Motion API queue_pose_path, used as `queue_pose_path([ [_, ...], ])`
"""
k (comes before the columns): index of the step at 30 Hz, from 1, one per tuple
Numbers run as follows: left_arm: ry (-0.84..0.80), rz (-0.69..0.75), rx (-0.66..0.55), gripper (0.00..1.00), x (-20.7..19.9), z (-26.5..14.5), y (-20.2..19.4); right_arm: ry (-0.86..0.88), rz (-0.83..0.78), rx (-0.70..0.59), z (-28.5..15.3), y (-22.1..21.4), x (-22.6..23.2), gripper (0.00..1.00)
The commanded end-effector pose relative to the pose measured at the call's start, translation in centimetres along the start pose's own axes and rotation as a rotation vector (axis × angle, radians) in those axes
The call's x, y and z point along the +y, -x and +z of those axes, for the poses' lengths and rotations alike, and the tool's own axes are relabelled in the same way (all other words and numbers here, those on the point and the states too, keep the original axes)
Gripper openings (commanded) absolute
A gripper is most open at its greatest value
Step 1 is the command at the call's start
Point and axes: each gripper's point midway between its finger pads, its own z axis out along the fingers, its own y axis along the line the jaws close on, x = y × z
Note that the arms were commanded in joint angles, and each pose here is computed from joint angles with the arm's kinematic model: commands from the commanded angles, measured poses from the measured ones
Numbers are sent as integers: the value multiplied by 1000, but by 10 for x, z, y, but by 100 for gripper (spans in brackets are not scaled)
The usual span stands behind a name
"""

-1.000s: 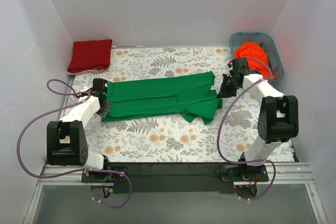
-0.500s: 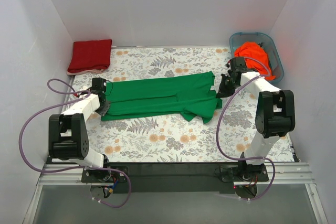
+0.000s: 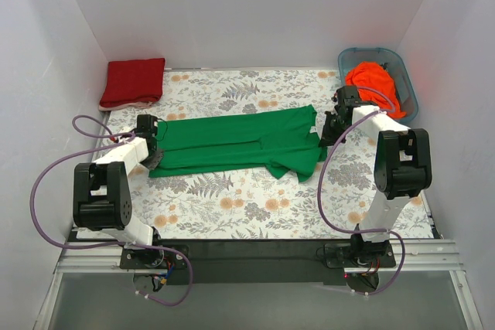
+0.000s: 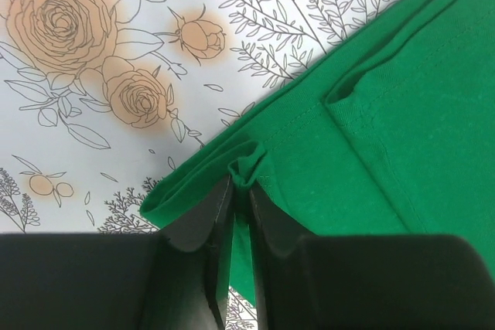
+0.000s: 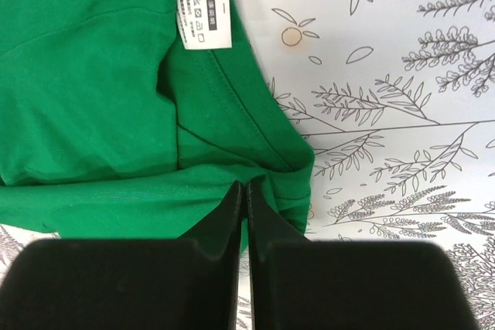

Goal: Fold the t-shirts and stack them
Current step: Fold the tshirt

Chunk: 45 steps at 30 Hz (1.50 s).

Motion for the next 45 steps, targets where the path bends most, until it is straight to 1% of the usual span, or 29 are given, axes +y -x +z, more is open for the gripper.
queue_pose_path([
  [1, 10, -49, -100, 12, 1, -10, 27, -1, -40, -92, -15, 28, 6, 7],
  [2, 1, -53, -109, 15, 0, -13, 30, 5, -43, -98, -17, 29, 7, 13],
  [3, -5, -55, -111, 26, -2, -15, 32, 11, -45, -104, -21, 29, 9, 18],
  [4, -10, -56, -111, 30, -3, -17, 33, 27, -48, -110, -24, 30, 12, 26],
  [5, -24, -58, -114, 34, -5, -22, 35, 35, -55, -113, -26, 29, 15, 29],
  [6, -32, -60, -118, 46, -5, -25, 36, 46, -65, -134, -35, 32, 19, 32],
  [7, -43, -63, -123, 50, -6, -27, 38, 53, -67, -141, -39, 32, 20, 38],
  [9, -84, -65, -137, 57, -8, -39, 43, 75, -81, -161, -50, 28, 25, 41],
  [10, -90, -61, -137, 64, -6, -42, 41, 94, -86, -157, -53, 24, 28, 41],
  [11, -115, -69, -150, 67, -6, -50, 45, 105, -89, -159, -56, 21, 29, 42],
  [12, -124, -67, -154, 70, -5, -54, 45, 127, -94, -155, -61, 11, 31, 45],
  [13, -121, -60, -150, 76, 0, -56, 42, 135, -103, -152, -64, 5, 31, 49],
  [14, -141, -61, -162, 79, 1, -64, 44, 146, -108, -152, -66, 0, 31, 51],
  [15, -147, -53, -164, 81, 4, -66, 44, 156, -110, -139, -67, -14, 29, 52],
  [18, -175, -30, -162, 83, 14, -73, 36, 253, -133, -131, -75, -37, 39, 54],
  [19, -192, -26, -154, 82, 14, -76, 32, 292, -134, -105, -69, -54, 40, 55],
  [21, -225, -16, -145, 83, 19, -79, 25, 328, -154, -127, -73, -65, 45, 55],
  [22, -266, -10, -133, 83, 14, -82, 21, 337, -155, -124, -65, -77, 41, 55],
  [24, -305, 7, -119, 82, 16, -83, 12, 362, -158, -145, -64, -85, 42, 55],
  [25, -337, 11, -118, 82, 13, -83, 10, 370, -151, -126, -57, -97, 39, 55],
  [27, -397, 29, -95, 82, 8, -87, 2, 389, -153, -167, -52, -97, 40, 55],
  [29, -439, 46, -71, 82, 4, -85, -8, 415, -152, -149, -45, -110, 40, 54],
  [30, -447, 53, -66, 82, 4, -84, -10, 427, -154, -169, -43, -108, 43, 54],
  [34, -506, 76, -58, 82, -4, -85, -16, 456, -169, -169, -34, -116, 47, 54],
  [39, -538, 93, -43, 81, -13, -87, -20, 426, -156, -145, -21, -126, 44, 52],
  [45, -548, 100, -43, 80, -15, -87, -21, 399, -94, -152, -9, -133, 37, 45],
])
